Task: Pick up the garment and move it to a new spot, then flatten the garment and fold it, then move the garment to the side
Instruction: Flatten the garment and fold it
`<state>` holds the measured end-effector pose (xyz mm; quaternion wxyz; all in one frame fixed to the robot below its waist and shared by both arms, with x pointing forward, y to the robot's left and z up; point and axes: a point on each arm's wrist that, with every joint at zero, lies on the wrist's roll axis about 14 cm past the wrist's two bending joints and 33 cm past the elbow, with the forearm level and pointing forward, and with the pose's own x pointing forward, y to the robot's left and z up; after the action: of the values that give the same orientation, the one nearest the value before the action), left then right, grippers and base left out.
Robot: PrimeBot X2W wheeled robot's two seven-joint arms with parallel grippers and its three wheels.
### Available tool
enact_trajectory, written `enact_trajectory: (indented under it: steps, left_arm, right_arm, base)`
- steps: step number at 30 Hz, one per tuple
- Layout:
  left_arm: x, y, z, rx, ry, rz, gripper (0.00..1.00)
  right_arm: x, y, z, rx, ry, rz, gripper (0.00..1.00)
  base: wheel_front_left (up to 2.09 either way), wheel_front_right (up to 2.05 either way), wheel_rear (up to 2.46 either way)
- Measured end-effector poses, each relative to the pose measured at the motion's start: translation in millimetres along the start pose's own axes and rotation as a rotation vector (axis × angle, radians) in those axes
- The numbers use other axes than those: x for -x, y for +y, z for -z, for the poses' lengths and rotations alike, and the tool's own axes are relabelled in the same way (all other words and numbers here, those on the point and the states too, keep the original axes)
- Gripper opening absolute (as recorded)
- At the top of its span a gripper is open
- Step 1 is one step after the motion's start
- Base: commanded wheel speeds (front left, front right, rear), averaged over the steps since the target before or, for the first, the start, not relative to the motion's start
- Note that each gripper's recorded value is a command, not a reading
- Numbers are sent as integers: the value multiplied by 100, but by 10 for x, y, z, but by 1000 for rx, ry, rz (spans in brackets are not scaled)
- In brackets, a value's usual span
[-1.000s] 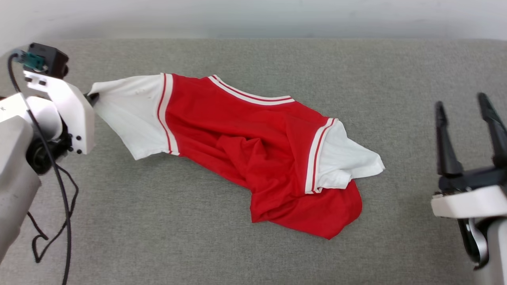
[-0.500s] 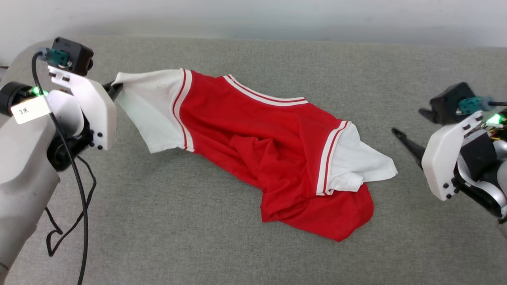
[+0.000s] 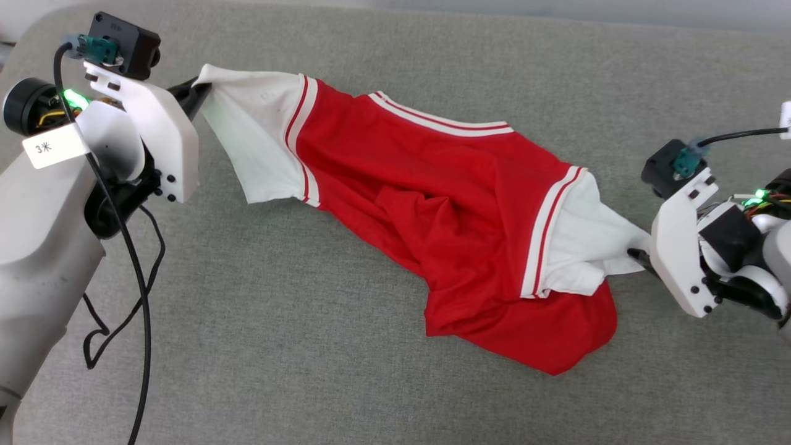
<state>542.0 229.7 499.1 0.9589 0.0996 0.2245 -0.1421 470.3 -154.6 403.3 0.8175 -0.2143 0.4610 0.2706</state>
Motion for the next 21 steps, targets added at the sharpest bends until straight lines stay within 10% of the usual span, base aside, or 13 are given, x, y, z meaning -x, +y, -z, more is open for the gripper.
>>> enact_trajectory:
  steps: [12,14,21]
  left_arm:
    - [-149,21,173,-1,27,4,0]
    - [-164,27,163,-3,25,3,0]
    - [-127,20,90,-8,8,1,0]
  right_arm:
    - [-435,136,233,72,139,-67,98]
    - [-447,141,240,72,140,-73,0]
    - [-407,153,84,64,14,-66,0]
  base:
    - [0,0,0]
    - [0,0,0]
    - [0,0,0]
